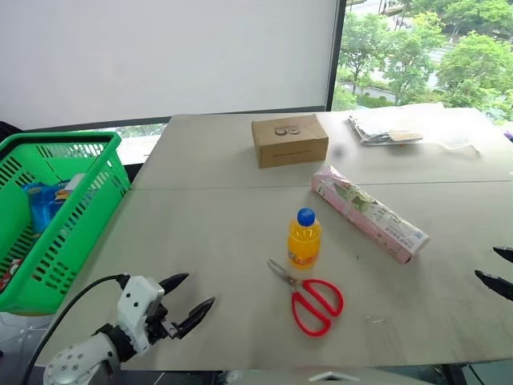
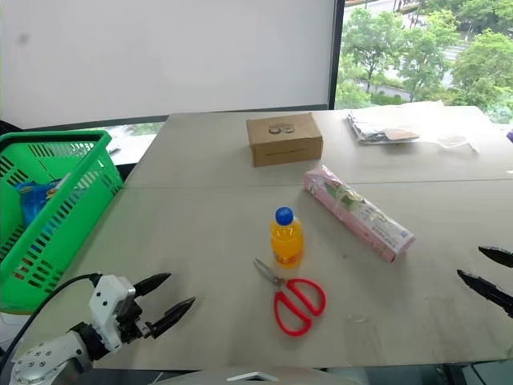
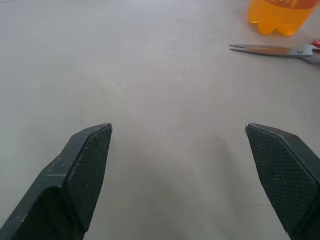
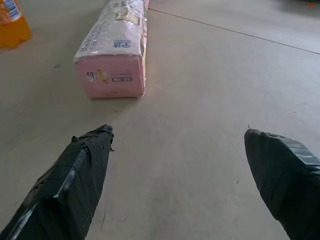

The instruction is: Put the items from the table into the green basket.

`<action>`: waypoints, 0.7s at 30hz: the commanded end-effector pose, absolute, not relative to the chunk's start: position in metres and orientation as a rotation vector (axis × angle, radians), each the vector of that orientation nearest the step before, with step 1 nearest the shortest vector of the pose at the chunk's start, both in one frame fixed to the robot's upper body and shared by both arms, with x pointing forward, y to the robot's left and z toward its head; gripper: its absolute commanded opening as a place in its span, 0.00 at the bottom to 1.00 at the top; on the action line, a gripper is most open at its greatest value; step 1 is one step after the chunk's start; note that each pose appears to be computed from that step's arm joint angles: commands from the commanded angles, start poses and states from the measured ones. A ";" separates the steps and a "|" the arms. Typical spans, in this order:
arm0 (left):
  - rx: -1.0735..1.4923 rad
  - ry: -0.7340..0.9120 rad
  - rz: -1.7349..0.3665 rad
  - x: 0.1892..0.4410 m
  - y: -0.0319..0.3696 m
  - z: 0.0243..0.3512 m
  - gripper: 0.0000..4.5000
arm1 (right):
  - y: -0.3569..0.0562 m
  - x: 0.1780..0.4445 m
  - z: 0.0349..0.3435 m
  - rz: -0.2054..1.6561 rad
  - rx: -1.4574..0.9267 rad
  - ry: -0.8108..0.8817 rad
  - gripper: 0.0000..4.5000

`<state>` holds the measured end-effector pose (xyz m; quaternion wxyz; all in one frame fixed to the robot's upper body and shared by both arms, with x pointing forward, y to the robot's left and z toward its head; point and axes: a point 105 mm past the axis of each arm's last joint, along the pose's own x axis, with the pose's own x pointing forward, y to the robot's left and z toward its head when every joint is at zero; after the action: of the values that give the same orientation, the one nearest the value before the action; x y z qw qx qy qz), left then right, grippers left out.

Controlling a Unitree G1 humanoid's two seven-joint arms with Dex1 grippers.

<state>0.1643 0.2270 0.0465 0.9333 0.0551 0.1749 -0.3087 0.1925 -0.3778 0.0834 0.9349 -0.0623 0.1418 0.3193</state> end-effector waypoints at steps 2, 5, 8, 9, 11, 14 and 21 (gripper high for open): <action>0.163 0.319 -0.625 0.169 0.234 0.055 0.99 | -0.381 0.192 0.096 0.676 -0.159 0.257 1.00; 0.169 0.317 -0.627 0.170 0.235 0.056 0.99 | -0.375 0.196 0.097 0.690 -0.163 0.250 1.00; 0.170 0.314 -0.628 0.170 0.234 0.056 0.99 | -0.365 0.200 0.103 0.707 -0.170 0.235 1.00; 0.172 0.306 -0.634 0.171 0.234 0.058 0.99 | -0.358 0.203 0.108 0.720 -0.168 0.216 1.00; 0.174 0.292 -0.643 0.171 0.233 0.063 0.99 | -0.348 0.206 0.117 0.741 -0.161 0.190 1.00; 0.149 0.258 -0.682 0.175 0.234 0.082 0.99 | -0.310 0.209 0.144 0.859 -0.103 0.124 1.00; 0.133 0.193 -0.927 0.181 0.225 0.137 0.99 | -0.167 0.202 0.182 1.219 -0.023 0.048 1.00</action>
<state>0.1839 0.2328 0.1137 0.9088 0.0537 0.1130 -0.3981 0.2083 -0.2039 0.1800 0.8393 -0.0110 0.0258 0.5429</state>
